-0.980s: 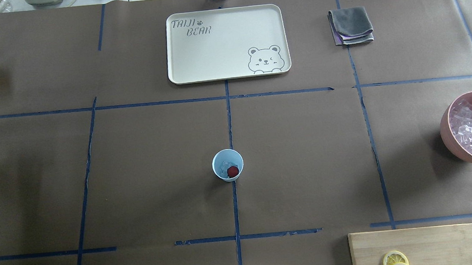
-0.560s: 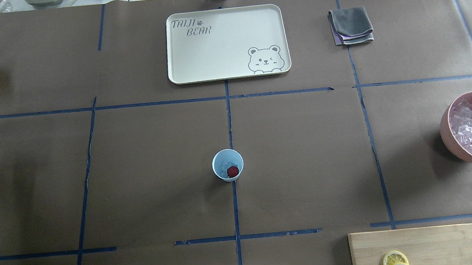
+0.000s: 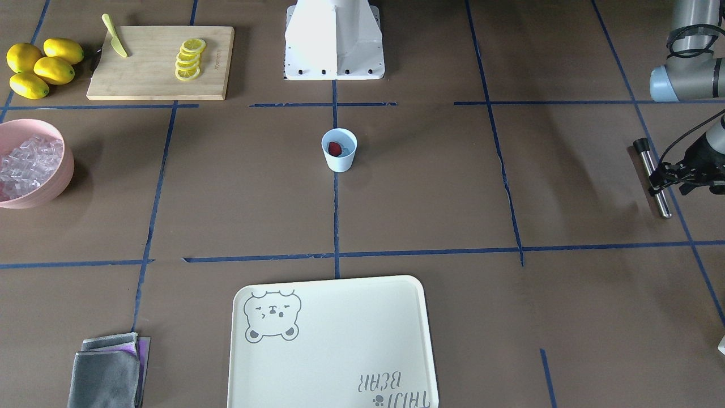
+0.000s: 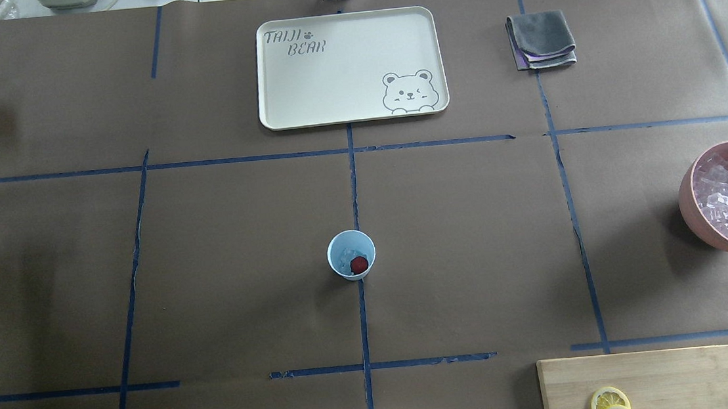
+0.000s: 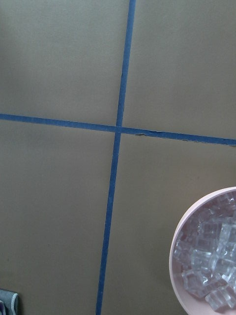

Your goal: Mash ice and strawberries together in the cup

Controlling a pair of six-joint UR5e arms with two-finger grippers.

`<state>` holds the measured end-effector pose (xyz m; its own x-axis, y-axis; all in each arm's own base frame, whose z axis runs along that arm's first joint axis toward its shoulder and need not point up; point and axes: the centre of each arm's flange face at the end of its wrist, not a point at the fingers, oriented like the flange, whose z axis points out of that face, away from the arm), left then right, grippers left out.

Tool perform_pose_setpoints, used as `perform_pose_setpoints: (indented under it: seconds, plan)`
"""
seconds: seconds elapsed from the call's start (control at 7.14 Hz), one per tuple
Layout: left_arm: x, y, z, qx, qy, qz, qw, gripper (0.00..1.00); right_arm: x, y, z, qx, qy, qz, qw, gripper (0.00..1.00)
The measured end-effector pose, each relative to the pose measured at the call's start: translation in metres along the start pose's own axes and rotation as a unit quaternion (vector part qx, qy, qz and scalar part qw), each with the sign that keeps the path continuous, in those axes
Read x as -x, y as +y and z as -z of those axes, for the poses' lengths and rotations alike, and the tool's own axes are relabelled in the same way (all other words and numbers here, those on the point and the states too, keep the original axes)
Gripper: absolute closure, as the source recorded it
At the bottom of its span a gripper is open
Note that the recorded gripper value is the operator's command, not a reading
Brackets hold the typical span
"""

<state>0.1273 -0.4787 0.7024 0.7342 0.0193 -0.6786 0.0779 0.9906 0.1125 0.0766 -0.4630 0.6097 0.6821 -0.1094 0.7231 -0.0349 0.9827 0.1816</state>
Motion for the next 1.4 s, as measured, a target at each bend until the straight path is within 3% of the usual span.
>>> perform_pose_setpoints:
  seconds: [0.42,0.84,1.12,1.4]
  plan:
    - [0.018,-0.019,0.038,-0.014,0.01,-0.013,0.9998,0.0,0.003,-0.007,0.003,-0.004,0.002,0.005,1.0,0.0]
    - [0.043,-0.034,0.113,0.011,0.022,-0.043,0.9988,0.0,0.003,-0.008,0.004,-0.005,0.001,0.006,1.0,0.0]
    - [0.065,-0.015,0.146,0.037,0.033,-0.048,0.9976,0.0,0.004,-0.008,0.004,-0.004,-0.001,0.005,1.0,0.0]
    - [0.11,0.016,0.161,0.05,0.048,-0.009,0.9976,0.0,0.003,-0.008,0.003,-0.002,-0.001,0.002,1.0,0.0]
